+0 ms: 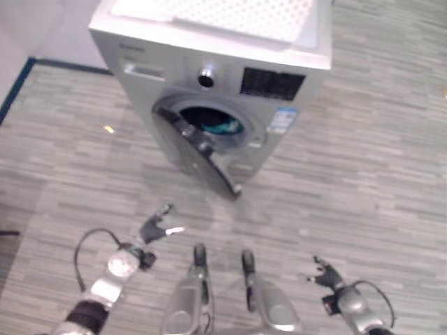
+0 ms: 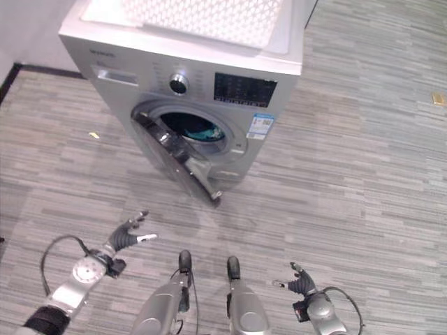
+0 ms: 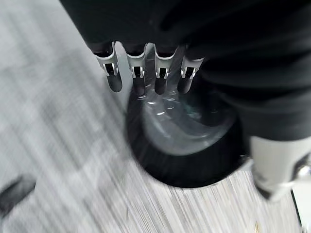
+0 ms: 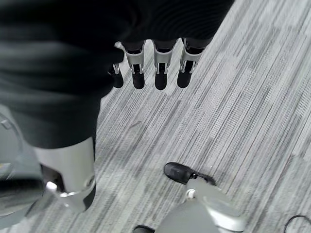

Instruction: Grab the laundry basket,head to the washer,open it,put in the laundry and shut it.

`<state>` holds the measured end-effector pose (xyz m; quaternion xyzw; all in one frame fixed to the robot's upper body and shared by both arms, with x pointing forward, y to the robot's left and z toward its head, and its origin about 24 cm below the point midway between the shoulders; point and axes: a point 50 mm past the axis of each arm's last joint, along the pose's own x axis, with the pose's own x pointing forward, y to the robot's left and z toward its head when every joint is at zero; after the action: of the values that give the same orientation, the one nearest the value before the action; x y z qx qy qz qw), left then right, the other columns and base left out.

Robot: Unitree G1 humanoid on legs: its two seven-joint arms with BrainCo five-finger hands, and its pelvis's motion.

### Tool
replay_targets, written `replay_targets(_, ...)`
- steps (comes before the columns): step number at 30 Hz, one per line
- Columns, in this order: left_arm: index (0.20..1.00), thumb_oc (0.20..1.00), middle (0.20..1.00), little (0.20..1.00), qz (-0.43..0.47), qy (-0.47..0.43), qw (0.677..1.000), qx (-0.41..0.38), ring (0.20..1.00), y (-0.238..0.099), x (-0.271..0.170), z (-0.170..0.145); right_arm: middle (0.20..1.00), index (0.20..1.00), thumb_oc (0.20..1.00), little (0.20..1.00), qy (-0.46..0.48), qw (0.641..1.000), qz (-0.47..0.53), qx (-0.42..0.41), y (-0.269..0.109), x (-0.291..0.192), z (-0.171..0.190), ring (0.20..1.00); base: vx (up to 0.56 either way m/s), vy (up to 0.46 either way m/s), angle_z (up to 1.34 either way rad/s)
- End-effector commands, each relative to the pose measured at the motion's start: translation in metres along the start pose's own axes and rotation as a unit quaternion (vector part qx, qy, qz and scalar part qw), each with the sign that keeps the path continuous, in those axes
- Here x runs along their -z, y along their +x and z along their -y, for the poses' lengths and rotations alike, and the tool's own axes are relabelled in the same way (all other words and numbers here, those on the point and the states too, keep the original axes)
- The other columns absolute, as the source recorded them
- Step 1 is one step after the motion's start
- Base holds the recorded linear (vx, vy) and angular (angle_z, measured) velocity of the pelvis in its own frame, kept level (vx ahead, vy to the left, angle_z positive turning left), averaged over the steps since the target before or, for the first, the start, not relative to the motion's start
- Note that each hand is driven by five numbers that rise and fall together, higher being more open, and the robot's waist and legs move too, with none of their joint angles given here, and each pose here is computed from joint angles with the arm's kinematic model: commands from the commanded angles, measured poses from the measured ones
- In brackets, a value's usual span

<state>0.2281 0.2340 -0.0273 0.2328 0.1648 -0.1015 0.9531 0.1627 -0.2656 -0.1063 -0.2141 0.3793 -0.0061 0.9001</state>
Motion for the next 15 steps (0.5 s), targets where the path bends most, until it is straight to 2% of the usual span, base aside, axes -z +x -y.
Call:
replay_targets(1,1.0,1.0,1.0,1.0,0.044,0.053,0.998,-0.011,1.0,0.009,-0.021,-0.027,1.0,1.0,1.0,1.0,-0.022,1.0,-0.02,0.008,-0.013,0.023,0.008,1.0,0.06,-0.066,0.0)
replay_targets(2,1.0,1.0,1.0,1.0,0.053,0.071,0.996,-0.001,1.0,0.011,-0.026,-0.027,1.0,1.0,1.0,1.0,-0.032,0.999,-0.022,0.005,-0.014,0.024,0.007,1.0,0.06,-0.043,0.05)
replay_targets(4,1.0,1.0,1.0,1.0,0.095,0.169,0.979,0.058,1.0,0.016,-0.05,-0.023,1.0,1.0,1.0,1.0,-0.044,0.999,-0.019,0.008,-0.015,0.025,0.016,1.0,0.06,-0.022,-0.1)
replay_targets(7,1.0,1.0,1.0,1.0,0.107,0.209,0.969,0.076,1.0,0.019,-0.059,-0.022,1.0,1.0,1.0,1.0,-0.044,0.999,-0.014,0.011,-0.015,0.022,0.019,1.0,0.04,0.012,-0.37)
replay_targets(9,1.0,1.0,1.0,1.0,0.122,0.308,0.938,0.104,1.0,0.032,-0.073,-0.015,1.0,1.0,1.0,1.0,-0.053,0.998,-0.018,0.011,-0.016,0.024,0.022,1.0,0.04,-0.004,-0.35)
replay_targets(10,1.0,1.0,1.0,1.0,0.123,0.309,0.937,0.104,1.0,0.033,-0.073,-0.014,1.0,1.0,1.0,1.0,-0.052,0.998,-0.018,0.011,-0.016,0.024,0.022,1.0,0.02,0.005,-0.27)
replay_targets(11,1.0,1.0,1.0,1.0,0.132,0.341,0.923,0.115,1.0,0.039,-0.08,-0.011,1.0,1.0,1.0,1.0,-0.058,0.998,-0.019,0.015,-0.017,0.025,0.024,1.0,0.0,0.019,-0.21)
replay_targets(12,1.0,1.0,1.0,1.0,0.142,0.394,0.898,0.135,1.0,0.049,-0.094,-0.006,1.0,1.0,1.0,1.0,-0.066,0.998,-0.017,0.017,-0.016,0.023,0.027,1.0,0.0,0.02,-0.21)
replay_targets(15,1.0,1.0,1.0,1.0,0.148,0.418,0.885,0.142,1.0,0.052,-0.1,-0.004,1.0,1.0,1.0,1.0,-0.069,0.997,-0.014,0.019,-0.016,0.021,0.029,1.0,-0.01,0.015,-0.19)
